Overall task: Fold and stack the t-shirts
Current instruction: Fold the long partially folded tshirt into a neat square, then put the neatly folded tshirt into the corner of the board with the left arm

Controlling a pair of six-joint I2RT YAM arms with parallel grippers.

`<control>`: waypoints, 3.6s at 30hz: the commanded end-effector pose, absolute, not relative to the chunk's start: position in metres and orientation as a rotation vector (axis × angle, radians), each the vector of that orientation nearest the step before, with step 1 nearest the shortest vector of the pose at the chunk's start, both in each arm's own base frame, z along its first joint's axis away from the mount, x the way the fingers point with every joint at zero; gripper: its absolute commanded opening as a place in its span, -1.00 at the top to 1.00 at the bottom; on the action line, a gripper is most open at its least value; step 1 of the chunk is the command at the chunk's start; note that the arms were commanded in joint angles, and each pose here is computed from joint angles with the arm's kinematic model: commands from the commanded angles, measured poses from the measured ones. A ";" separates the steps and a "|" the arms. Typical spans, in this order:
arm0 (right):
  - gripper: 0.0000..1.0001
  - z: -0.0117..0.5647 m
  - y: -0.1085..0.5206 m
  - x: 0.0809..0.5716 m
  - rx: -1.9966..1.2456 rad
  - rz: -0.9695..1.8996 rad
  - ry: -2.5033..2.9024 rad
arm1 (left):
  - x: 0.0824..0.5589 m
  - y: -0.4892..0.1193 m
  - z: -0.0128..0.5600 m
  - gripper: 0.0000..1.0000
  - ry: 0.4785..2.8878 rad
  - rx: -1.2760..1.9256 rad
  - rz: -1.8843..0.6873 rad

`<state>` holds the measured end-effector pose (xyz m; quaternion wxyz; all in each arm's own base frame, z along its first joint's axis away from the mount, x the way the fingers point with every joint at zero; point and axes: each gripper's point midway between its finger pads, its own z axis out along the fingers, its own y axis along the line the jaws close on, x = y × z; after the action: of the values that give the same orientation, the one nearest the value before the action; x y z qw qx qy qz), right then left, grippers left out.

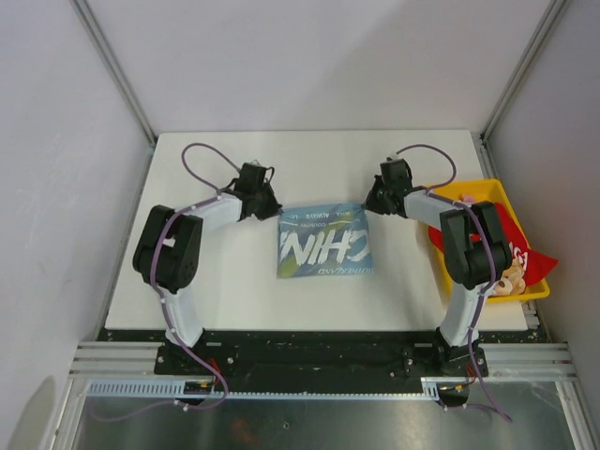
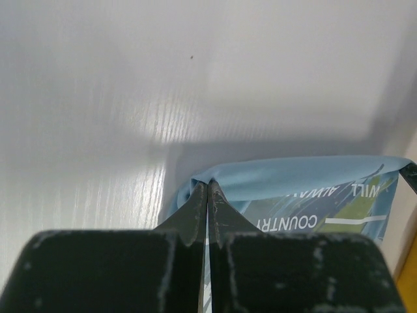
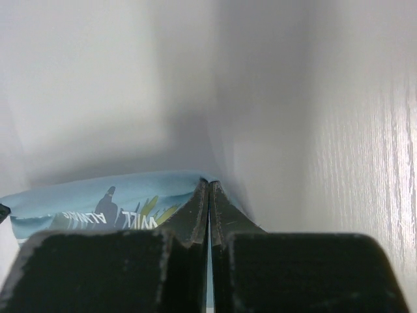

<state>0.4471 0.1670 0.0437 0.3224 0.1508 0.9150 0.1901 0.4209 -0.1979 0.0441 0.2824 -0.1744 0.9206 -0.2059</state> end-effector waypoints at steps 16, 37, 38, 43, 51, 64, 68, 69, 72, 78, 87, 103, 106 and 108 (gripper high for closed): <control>0.02 0.137 0.164 0.483 0.316 0.497 2.258 | 0.470 -0.162 0.132 -0.36 2.235 -0.362 -0.623; 0.77 0.053 0.216 0.414 0.247 0.598 2.568 | 0.443 -0.213 0.075 1.00 2.427 -0.272 -0.792; 0.74 0.045 0.212 0.416 0.262 0.604 2.579 | 0.451 -0.209 0.071 1.00 2.428 -0.283 -0.793; 0.58 0.008 0.195 0.415 0.333 0.583 2.660 | 0.475 -0.207 0.047 1.00 2.460 -0.322 -0.811; 0.36 0.034 0.186 0.416 0.333 0.573 2.624 | 0.484 -0.209 0.040 1.00 2.476 -0.337 -0.841; 0.34 0.102 0.218 0.363 0.145 0.544 2.570 | 0.496 -0.200 0.105 0.86 2.369 -0.304 -0.885; 0.34 0.088 0.238 0.332 0.081 0.585 2.620 | 0.483 -0.192 0.124 0.64 2.356 -0.338 -0.890; 0.34 0.084 0.243 0.324 0.060 0.584 2.633 | 0.476 -0.190 0.125 0.58 2.364 -0.353 -0.886; 0.34 0.072 0.254 0.307 0.018 0.570 2.662 | 0.452 -0.183 0.121 0.33 2.394 -0.402 -0.869; 0.34 0.045 0.263 0.291 -0.016 0.525 2.724 | 0.402 -0.172 0.101 0.01 2.467 -0.455 -0.841; 0.35 0.027 0.265 0.283 -0.023 0.485 2.771 | 0.372 -0.180 0.065 -0.18 2.577 -0.390 -0.783; 0.25 0.127 0.270 0.296 -0.017 0.656 2.549 | 0.392 -0.199 0.041 -0.02 2.629 -0.322 -0.697; 0.23 0.146 0.266 0.297 -0.010 0.671 2.509 | 0.397 -0.200 0.034 0.07 2.639 -0.308 -0.666; 0.22 0.154 0.261 0.297 -0.004 0.674 2.492 | 0.398 -0.202 0.031 0.10 2.647 -0.301 -0.648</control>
<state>0.2904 0.2663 0.1178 0.2419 -0.0092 0.9409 0.2368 0.3874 -0.1984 0.0298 0.1823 -0.1273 0.9424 -0.2501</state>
